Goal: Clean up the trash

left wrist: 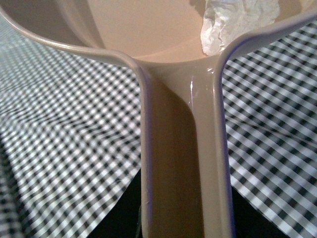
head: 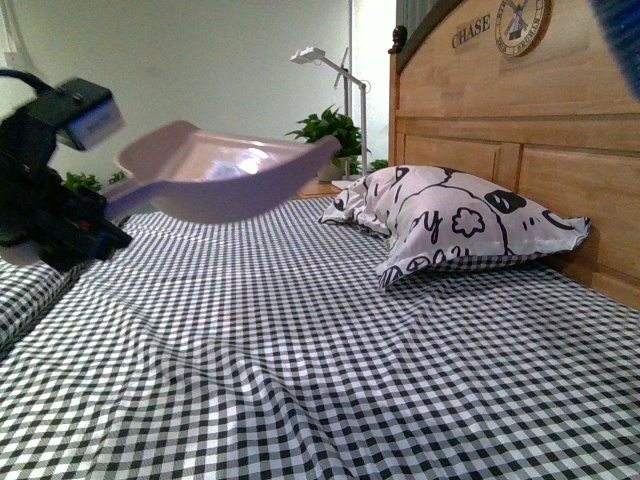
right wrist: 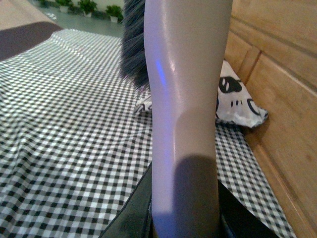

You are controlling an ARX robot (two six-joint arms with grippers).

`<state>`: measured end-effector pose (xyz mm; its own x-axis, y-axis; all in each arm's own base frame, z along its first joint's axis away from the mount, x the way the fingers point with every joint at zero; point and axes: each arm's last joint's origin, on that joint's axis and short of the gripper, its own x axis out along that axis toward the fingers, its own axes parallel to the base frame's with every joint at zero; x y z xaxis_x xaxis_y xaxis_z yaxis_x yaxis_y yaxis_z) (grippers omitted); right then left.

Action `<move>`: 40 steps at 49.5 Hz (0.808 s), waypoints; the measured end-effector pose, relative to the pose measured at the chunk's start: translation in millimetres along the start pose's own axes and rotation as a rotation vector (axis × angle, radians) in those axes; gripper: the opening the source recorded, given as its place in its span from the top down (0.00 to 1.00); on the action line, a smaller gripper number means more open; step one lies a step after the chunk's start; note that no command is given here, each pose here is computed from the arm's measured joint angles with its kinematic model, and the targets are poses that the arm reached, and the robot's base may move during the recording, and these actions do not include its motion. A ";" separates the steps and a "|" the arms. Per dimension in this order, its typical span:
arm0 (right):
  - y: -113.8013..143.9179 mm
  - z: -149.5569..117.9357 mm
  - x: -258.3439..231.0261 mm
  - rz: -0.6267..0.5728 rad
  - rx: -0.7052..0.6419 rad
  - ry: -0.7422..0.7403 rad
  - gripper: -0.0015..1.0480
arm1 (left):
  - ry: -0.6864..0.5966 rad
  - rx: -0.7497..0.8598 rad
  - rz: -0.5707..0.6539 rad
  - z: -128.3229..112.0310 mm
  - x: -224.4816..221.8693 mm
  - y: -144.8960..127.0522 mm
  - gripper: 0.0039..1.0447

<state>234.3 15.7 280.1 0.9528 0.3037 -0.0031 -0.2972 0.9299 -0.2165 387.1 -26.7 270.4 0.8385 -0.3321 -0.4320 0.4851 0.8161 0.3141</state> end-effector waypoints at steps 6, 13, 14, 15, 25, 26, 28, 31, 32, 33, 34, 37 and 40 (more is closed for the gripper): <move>8.9 8.6 -14.9 0.008 -0.008 -0.081 0.82 | -0.059 -0.094 0.193 10.3 -32.6 15.2 0.77; 16.6 16.8 -36.7 -0.009 -0.011 -0.184 0.82 | -0.139 -0.169 0.347 18.7 -71.7 14.6 0.77; 17.6 18.2 -40.0 -0.011 -0.010 -0.202 0.82 | -0.145 -0.171 0.355 19.1 -74.4 13.9 0.77; 18.3 19.4 -43.2 -0.016 -0.011 -0.217 0.82 | -0.157 -0.178 0.365 20.1 -79.8 12.1 0.77; 25.7 24.3 -67.9 -0.022 -0.020 -0.301 0.82 | -0.201 -0.257 0.448 19.4 -113.4 -6.2 0.77; 26.6 24.0 -70.3 -0.020 -0.020 -0.302 0.82 | -0.202 -0.260 0.449 18.7 -114.9 -7.3 0.77; 28.7 22.5 -75.2 -0.015 -0.020 -0.303 0.82 | -0.207 -0.282 0.472 16.0 -122.1 -12.3 0.77; 31.4 17.6 -80.0 -0.009 -0.018 -0.300 0.82 | -0.228 -0.302 0.508 11.8 -132.8 -19.0 0.77; 32.0 15.9 -81.1 -0.007 -0.016 -0.297 0.82 | -0.230 -0.304 0.511 11.3 -133.8 -19.7 0.77; 32.3 15.1 -81.6 -0.006 -0.016 -0.296 0.82 | -0.235 -0.309 0.516 10.8 -135.9 -20.6 0.77; 32.9 13.2 -82.6 -0.007 -0.011 -0.294 0.82 | -0.240 -0.310 0.519 11.0 -137.8 -21.3 0.77; 34.3 8.8 -85.1 -0.007 0.003 -0.289 0.82 | -0.254 -0.316 0.526 12.4 -141.5 -21.7 0.77; 34.4 8.9 -86.0 -0.007 0.006 -0.292 0.82 | -0.259 -0.319 0.528 12.9 -142.4 -21.8 0.77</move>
<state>141.6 23.4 281.7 0.8966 0.3430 0.2801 -0.2915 0.9333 -0.2096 260.3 -3.3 336.0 0.9950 0.0797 -0.0597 -0.0703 0.9869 0.1453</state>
